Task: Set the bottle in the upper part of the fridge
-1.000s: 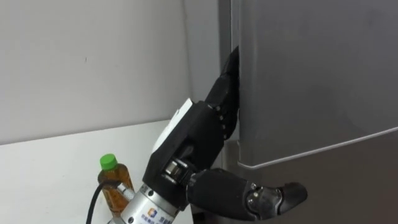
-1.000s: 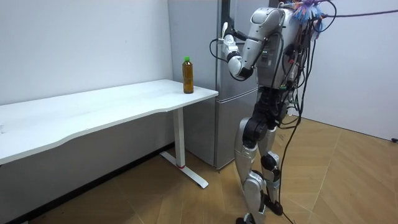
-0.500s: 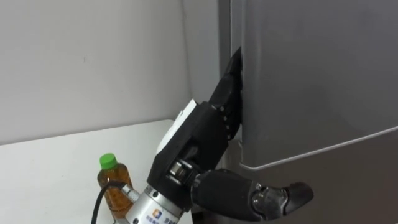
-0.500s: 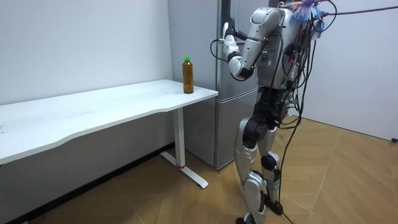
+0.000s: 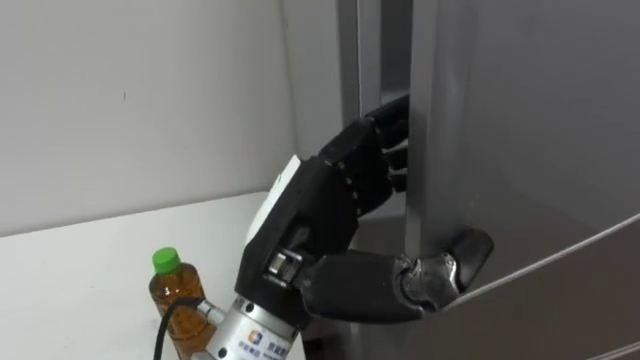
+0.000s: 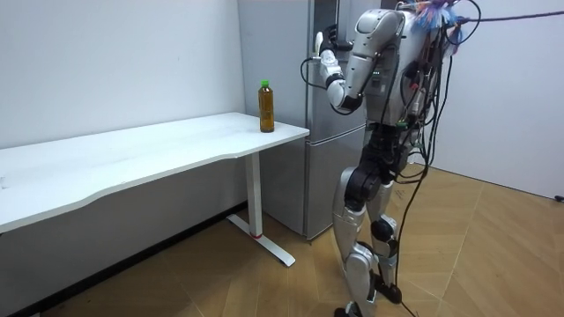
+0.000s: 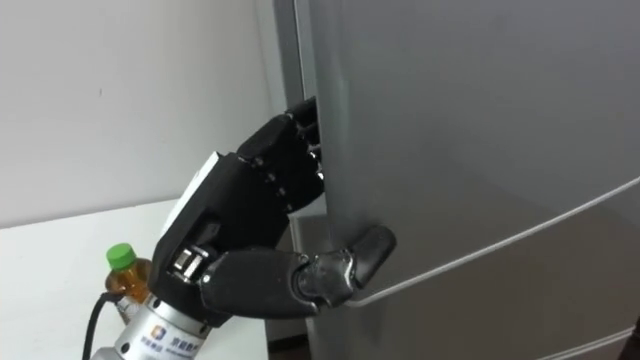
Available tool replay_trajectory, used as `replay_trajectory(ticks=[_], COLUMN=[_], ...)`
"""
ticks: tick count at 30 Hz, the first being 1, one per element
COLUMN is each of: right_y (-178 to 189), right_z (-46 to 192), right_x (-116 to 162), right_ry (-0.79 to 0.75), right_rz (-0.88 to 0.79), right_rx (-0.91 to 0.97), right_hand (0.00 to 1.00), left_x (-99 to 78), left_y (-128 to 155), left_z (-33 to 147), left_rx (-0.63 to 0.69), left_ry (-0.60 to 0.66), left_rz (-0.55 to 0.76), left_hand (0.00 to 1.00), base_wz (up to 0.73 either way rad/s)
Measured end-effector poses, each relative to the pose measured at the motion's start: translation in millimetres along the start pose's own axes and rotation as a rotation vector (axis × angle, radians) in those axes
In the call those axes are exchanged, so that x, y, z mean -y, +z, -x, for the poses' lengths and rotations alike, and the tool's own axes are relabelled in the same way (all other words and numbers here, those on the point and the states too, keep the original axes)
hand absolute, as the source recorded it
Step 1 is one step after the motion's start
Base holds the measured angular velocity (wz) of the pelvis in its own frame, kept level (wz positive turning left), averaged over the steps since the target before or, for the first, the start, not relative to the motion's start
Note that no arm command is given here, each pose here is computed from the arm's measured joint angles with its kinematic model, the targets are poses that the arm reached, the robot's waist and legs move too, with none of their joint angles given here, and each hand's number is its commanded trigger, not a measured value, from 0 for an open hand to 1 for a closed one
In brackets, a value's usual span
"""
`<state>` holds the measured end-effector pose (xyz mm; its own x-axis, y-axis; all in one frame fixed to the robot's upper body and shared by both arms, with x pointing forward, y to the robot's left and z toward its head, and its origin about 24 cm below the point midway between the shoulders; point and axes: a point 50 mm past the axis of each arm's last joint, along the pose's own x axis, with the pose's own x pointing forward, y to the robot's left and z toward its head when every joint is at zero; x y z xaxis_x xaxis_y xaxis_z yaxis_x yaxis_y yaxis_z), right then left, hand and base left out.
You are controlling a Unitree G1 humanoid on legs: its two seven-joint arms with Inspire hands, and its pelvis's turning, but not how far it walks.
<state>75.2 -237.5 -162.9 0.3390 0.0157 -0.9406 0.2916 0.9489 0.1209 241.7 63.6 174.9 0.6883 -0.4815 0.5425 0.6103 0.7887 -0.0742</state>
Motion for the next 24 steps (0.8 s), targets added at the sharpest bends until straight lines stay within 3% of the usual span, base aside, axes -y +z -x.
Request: replay_trajectory(ticks=[4,5,6,7,8,24], right_y=[0.7,0.8,0.8,1.0,1.1,2.2], right_z=[0.3,0.3,0.3,0.2,0.2,0.2], right_x=[1.0,1.0,1.0,1.0,0.9,0.9], right_ry=[-0.002,-0.002,-0.002,-0.002,-0.002,-0.001], right_rz=[0.001,0.001,0.001,0.001,0.001,-0.001], right_rx=[0.003,0.003,0.003,0.004,0.004,0.011], right_hand=[0.0,0.0,0.0,0.0,0.0,0.0], left_x=[-1.1,-1.3,-1.4,-1.7,-1.7,6.2], left_y=[-1.6,-1.8,-2.0,-2.4,-2.3,-3.9], left_z=[-0.3,-0.4,-0.3,-0.3,-0.3,-0.4], left_rx=[-0.001,0.002,0.002,0.002,0.003,0.006], left_ry=[0.026,0.032,0.032,0.034,0.034,-0.006], left_rz=[0.032,0.033,0.033,0.033,0.034,0.079], left_hand=[0.65,0.53,0.22,0.04,0.0,0.0], base_wz=[0.0,0.0,0.0,0.0,0.0,-0.03])
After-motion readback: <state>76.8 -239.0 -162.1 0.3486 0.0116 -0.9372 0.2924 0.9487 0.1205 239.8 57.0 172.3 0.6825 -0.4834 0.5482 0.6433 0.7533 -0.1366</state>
